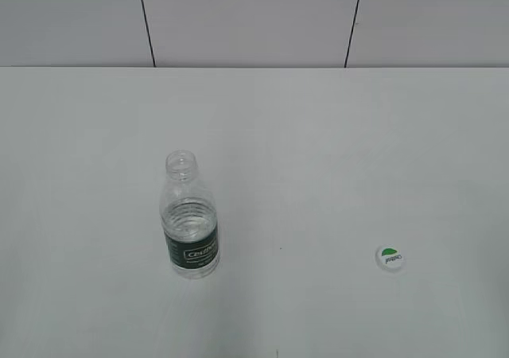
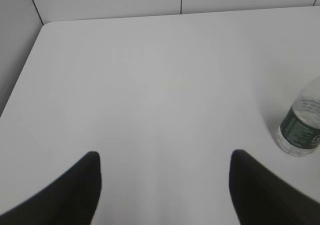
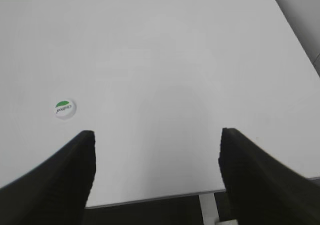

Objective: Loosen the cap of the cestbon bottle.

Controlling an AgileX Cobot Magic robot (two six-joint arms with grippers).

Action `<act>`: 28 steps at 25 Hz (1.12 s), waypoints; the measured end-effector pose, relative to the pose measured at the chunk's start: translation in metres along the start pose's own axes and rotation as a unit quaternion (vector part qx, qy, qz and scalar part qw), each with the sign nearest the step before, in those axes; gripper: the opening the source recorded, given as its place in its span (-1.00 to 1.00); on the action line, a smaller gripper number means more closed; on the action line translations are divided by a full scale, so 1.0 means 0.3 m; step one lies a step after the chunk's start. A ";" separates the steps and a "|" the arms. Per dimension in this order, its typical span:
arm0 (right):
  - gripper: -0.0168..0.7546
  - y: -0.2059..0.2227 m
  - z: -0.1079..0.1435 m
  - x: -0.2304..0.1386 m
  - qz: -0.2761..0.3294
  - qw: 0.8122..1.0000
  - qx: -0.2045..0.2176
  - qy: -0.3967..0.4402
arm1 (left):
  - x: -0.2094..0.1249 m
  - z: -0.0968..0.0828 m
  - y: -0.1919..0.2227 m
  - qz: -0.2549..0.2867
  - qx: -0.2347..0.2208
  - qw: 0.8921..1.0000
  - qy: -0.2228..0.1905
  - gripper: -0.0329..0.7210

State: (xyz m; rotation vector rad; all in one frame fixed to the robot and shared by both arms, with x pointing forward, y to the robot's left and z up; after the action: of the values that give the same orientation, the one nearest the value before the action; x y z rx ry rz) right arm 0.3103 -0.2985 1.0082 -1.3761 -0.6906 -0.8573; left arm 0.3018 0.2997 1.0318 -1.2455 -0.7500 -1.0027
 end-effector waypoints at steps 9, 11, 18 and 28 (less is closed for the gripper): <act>0.58 -0.034 0.001 -0.001 -0.039 0.999 0.004 0.001 | -0.001 0.000 0.000 0.001 0.000 1.000 0.000 0.33; 0.58 -0.034 0.001 -0.001 -0.039 0.999 0.004 0.002 | -0.001 0.000 0.000 0.001 0.000 1.000 0.000 0.33; 0.58 -0.034 0.011 -0.002 -0.037 0.999 0.024 -0.008 | -0.001 0.000 0.000 0.001 0.000 1.000 0.000 0.31; 0.58 -0.034 0.014 -0.001 -0.037 0.999 0.030 -0.011 | -0.001 0.000 0.000 0.001 0.000 1.000 0.000 0.28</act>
State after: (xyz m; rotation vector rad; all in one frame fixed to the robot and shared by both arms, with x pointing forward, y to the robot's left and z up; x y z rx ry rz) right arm 0.3017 -0.2941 1.0138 -1.3155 -0.7821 -0.8738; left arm 0.3017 0.2996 1.0316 -1.2459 -0.7492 -1.0020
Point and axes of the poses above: a point on each arm's last joint axis where the gripper is mounted, y pointing out along that axis toward the gripper, z along the wrist's bending axis when the last joint is at zero, x = y × z, the point moved 8 cm from there along y, pointing out along that axis toward the gripper, and after that the axes turned 10 degrees about y, right-handed, at the moved point
